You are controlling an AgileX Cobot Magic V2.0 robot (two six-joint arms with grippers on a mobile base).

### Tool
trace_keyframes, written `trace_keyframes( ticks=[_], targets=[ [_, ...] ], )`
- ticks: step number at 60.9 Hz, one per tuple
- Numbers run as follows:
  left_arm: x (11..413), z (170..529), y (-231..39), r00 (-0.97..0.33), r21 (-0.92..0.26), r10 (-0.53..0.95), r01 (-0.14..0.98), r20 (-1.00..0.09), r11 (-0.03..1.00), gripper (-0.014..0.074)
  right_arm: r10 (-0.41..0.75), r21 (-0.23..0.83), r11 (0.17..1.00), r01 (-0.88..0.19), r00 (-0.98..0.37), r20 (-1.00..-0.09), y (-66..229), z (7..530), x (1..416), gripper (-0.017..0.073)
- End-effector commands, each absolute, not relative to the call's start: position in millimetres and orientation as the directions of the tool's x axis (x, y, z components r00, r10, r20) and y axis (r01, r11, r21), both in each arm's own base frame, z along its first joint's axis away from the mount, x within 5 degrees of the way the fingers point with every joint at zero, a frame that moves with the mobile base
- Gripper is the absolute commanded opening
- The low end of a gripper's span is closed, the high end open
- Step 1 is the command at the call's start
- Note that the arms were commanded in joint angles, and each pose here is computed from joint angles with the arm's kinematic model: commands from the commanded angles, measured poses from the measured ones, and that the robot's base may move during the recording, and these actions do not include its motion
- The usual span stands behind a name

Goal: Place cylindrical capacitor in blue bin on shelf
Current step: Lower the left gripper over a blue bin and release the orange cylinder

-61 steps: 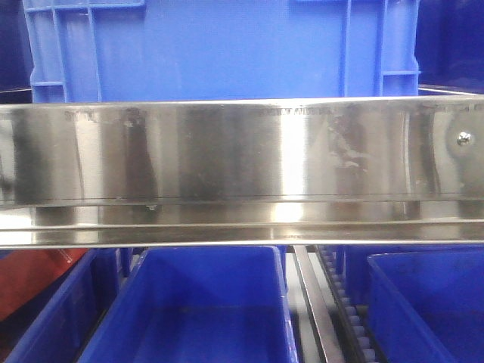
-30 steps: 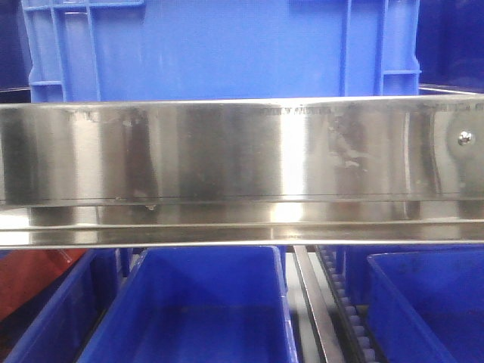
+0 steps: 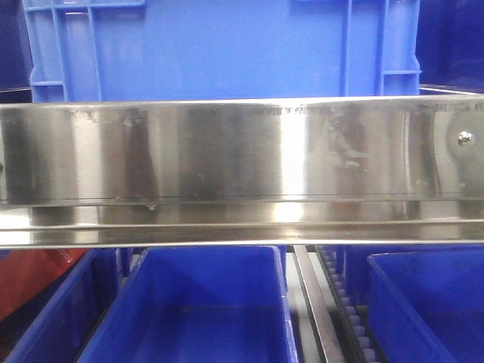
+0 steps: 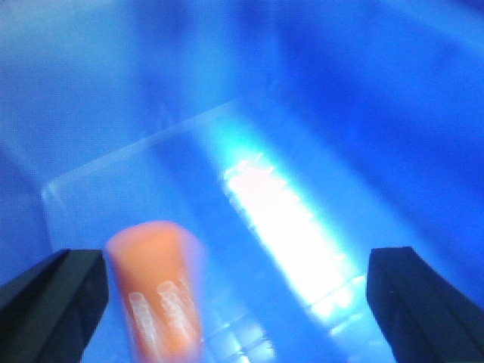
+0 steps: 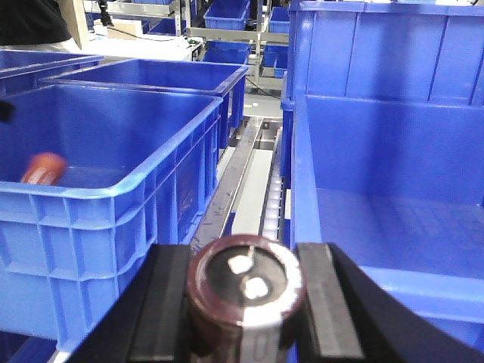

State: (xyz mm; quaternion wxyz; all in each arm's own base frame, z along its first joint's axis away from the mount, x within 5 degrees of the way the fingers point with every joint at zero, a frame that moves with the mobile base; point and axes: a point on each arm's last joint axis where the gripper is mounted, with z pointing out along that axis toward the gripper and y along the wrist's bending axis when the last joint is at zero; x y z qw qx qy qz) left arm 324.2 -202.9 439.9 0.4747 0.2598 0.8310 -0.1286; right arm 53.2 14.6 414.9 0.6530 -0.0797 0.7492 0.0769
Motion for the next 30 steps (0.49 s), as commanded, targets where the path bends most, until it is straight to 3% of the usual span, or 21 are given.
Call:
trace_keyframes(
  ticks=[1,17,20,30],
  targets=[
    [300.8,466.9,-191.0,-0.387,0.022,0.285,0.560,-0.877,0.828,0.0478,-0.010,0.006,0.977,-0.215,-0.075,-0.997,14.1,421.6,53.3,-0.0162],
    [241.7,493.2,-151.9,-0.448,0.043,0.343,0.556,-0.826,0.830,-0.0053,-0.017,0.007,0.976,-0.218,-0.107,-0.994,14.4,418.6,52.9,-0.0162],
    [228.9,494.9,-143.3,-0.445,0.047,0.342,0.552,-0.828,0.832,-0.0113,-0.020,0.007,0.976,-0.219,-0.119,-0.993,14.6,417.6,54.0,-0.0162],
    [183.6,489.2,-106.3,-0.413,0.019,0.247,0.483,-0.877,0.875,-0.0111,-0.024,0.009,0.976,-0.219,-0.147,-0.989,15.6,415.7,60.5,-0.0162]
  ],
)
